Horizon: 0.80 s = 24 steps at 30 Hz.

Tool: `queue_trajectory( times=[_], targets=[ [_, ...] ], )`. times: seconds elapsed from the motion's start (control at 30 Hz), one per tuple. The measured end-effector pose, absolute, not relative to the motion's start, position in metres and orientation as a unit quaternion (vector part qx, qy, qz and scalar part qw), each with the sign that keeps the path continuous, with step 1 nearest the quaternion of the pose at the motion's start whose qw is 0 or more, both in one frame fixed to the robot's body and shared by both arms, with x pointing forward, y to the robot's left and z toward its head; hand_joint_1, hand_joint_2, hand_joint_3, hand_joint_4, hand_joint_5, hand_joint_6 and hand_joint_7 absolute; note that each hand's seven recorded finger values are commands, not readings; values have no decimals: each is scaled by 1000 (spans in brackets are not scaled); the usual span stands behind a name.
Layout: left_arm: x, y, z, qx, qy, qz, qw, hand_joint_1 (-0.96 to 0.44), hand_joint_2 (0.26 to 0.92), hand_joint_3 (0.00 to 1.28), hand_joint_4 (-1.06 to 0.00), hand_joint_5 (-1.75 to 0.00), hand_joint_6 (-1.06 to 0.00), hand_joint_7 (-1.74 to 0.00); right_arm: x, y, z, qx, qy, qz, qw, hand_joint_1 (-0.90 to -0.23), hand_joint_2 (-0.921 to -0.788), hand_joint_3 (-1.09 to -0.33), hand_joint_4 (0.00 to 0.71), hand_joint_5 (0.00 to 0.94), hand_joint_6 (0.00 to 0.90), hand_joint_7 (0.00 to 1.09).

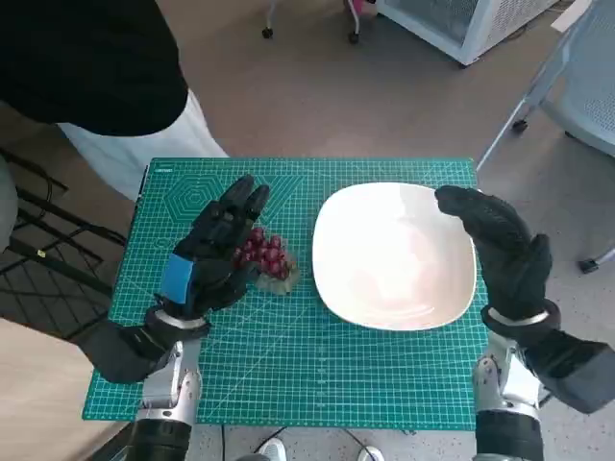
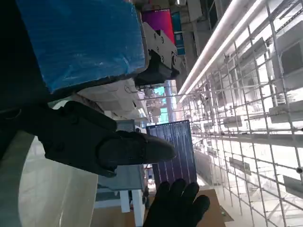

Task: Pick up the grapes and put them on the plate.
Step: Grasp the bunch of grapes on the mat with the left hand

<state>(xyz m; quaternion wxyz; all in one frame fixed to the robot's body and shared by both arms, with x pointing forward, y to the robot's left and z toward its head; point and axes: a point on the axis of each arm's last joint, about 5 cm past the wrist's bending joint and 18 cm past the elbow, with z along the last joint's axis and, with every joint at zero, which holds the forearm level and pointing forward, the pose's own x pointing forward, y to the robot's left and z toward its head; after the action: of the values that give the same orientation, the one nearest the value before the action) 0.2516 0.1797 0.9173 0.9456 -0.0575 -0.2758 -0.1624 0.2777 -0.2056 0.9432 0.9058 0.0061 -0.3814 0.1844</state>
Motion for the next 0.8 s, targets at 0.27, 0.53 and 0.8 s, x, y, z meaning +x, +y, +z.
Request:
queue_trajectory(
  times=[0.27,0.53,0.8],
  targets=[
    [252,180,917,-57,-276,-164,945,-467,921,266,-304,0,-407,-2,278,-206,943,8,-382,185,906,-536,-921,-596,182,0,33,294],
    [252,180,917,-57,-276,-164,945,-466,921,266,-304,0,-407,-2,278,-206,943,9,-382,185,906,-536,-921,-596,182,0,35,293],
    [252,180,917,-57,-276,-163,945,-465,921,265,-305,0,-408,-2,278,-206,944,8,-383,185,905,-535,-921,-596,182,0,35,292]
  ],
)
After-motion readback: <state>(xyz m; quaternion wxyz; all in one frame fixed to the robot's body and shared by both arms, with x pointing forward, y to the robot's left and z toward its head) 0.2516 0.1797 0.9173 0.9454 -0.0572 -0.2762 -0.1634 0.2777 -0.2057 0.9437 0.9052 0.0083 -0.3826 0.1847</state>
